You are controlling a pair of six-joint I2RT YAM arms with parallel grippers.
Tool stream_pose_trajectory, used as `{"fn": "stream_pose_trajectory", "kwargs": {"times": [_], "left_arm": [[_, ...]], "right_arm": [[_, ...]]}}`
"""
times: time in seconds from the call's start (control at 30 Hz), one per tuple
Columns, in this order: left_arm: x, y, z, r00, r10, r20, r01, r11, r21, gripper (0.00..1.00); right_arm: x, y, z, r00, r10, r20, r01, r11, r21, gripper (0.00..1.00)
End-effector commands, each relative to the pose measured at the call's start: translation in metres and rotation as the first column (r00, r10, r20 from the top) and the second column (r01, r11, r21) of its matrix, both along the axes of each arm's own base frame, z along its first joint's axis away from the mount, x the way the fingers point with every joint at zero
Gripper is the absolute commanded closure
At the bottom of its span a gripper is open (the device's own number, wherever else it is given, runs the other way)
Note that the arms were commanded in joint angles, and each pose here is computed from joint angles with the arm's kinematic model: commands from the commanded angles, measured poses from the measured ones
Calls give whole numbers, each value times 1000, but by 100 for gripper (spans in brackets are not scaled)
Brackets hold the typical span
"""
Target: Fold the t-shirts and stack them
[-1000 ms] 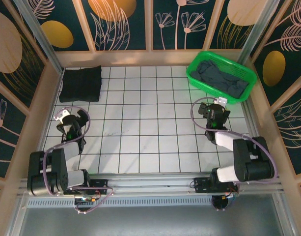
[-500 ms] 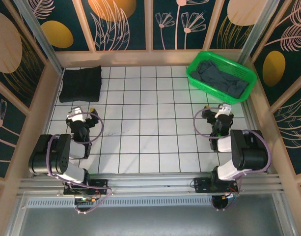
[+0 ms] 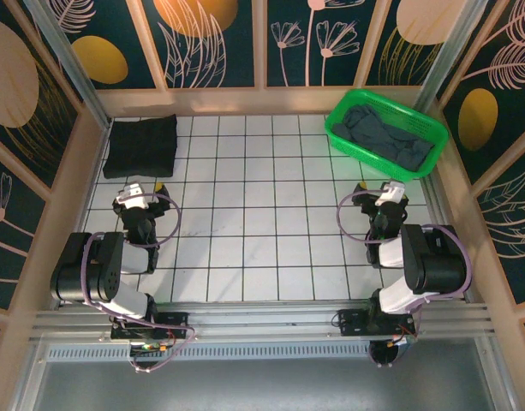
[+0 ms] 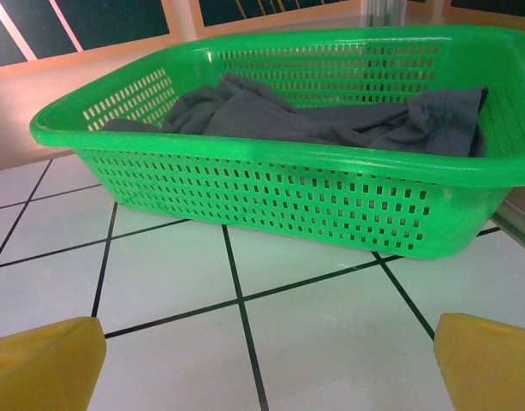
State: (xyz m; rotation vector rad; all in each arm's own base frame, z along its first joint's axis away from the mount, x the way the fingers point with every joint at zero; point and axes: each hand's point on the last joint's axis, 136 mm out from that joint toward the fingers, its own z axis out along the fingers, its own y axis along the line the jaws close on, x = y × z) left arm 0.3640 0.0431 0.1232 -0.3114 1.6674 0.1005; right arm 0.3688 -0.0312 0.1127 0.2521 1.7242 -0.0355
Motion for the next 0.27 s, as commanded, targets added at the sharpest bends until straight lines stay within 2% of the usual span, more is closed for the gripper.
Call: {"fn": "stream_pose_trajectory", "kwargs": {"times": [0.0, 0.23], "left_arm": [[1, 0, 16, 998, 2, 55, -3, 1000, 17, 1], [2, 0, 16, 999, 3, 53, -4, 1000, 17, 1]], "right_arm": [[4, 8, 11, 998, 42, 41, -41, 999, -17, 1], [4, 8, 11, 998, 45, 41, -44, 999, -15, 1]]}}
